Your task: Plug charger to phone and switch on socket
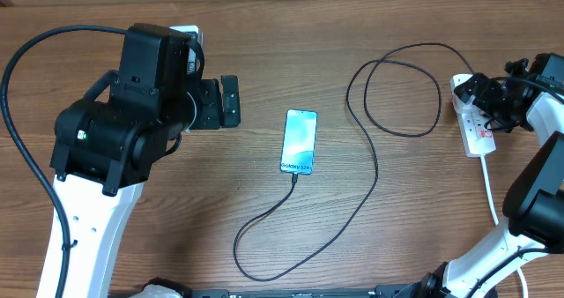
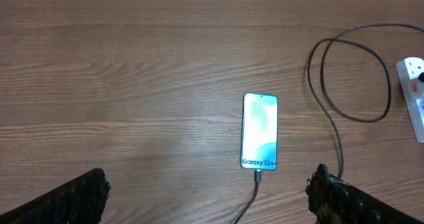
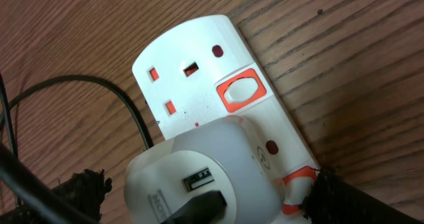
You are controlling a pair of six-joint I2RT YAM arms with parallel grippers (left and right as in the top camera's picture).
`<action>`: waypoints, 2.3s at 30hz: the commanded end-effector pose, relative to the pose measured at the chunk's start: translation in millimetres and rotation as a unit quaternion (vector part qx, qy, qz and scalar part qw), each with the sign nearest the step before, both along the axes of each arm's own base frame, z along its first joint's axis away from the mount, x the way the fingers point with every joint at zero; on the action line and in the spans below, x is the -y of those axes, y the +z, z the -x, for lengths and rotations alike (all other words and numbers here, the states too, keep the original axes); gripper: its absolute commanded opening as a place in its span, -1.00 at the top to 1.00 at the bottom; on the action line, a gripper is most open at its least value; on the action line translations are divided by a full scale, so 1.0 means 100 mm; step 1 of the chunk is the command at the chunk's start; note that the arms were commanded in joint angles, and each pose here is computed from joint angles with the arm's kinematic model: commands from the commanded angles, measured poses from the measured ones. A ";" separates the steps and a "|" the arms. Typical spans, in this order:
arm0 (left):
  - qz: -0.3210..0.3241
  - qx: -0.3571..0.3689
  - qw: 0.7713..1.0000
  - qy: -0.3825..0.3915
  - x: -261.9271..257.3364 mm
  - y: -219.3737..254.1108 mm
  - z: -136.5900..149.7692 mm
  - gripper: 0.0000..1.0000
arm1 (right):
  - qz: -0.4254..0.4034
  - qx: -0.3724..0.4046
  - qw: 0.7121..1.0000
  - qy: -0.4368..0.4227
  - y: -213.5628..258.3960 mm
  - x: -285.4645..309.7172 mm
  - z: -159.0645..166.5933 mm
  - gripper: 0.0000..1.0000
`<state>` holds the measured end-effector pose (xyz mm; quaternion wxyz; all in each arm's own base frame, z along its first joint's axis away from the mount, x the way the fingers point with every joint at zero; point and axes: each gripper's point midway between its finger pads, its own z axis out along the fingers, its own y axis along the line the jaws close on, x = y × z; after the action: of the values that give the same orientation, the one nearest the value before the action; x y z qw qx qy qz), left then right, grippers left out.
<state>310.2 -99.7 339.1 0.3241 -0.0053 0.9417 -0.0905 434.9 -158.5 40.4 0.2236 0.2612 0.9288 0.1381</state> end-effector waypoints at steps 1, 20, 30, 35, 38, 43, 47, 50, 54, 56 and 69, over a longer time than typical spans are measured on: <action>-0.011 0.003 1.000 -0.001 -0.03 0.00 -0.02 -0.99 | -0.039 0.014 0.999 0.033 0.00 -0.21 -0.03 -1.00; -0.011 0.003 1.000 0.000 -0.03 0.00 -0.03 -0.99 | -0.063 0.004 0.997 0.037 -0.01 -0.29 0.03 -1.00; -0.011 0.003 1.000 0.000 -0.03 0.00 -0.03 -0.99 | -0.076 0.010 0.996 0.045 0.01 -0.35 0.02 -1.00; -0.011 0.003 1.000 0.000 -0.03 0.00 -0.03 -0.99 | -0.078 0.009 0.996 0.045 0.01 -0.35 0.03 -1.00; -0.011 0.003 1.000 0.000 -0.03 0.00 -0.03 -0.99 | -0.081 0.008 0.996 0.046 0.01 -0.36 0.03 -0.99; -0.011 0.003 1.000 0.000 -0.03 0.00 -0.03 -0.99 | -0.086 0.009 0.995 0.048 0.02 -0.38 0.04 -1.00; -0.011 0.003 1.000 0.000 -0.03 0.00 -0.03 -0.99 | -0.088 0.006 0.995 0.048 0.01 -0.39 0.05 -1.00; -0.011 0.003 1.000 0.000 -0.03 0.00 -0.03 -0.99 | -0.088 0.005 0.995 0.048 0.01 -0.39 0.05 -1.00; -0.011 0.003 1.000 0.000 -0.03 0.00 -0.03 -0.99 | -0.089 0.005 0.995 0.046 0.01 -0.39 0.05 -1.00; -0.011 0.003 1.000 0.000 -0.03 0.00 -0.03 -0.99 | -0.091 0.004 0.995 0.042 0.01 -0.39 0.05 -1.00; -0.011 0.003 1.000 0.000 -0.03 0.00 -0.03 -0.99 | -0.059 -0.027 0.998 -0.012 0.06 -0.23 0.14 -1.00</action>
<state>310.2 -99.7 339.1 0.3241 -0.0051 0.9417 -0.0904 428.2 -135.5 49.8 0.1991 0.2695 0.9202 0.2024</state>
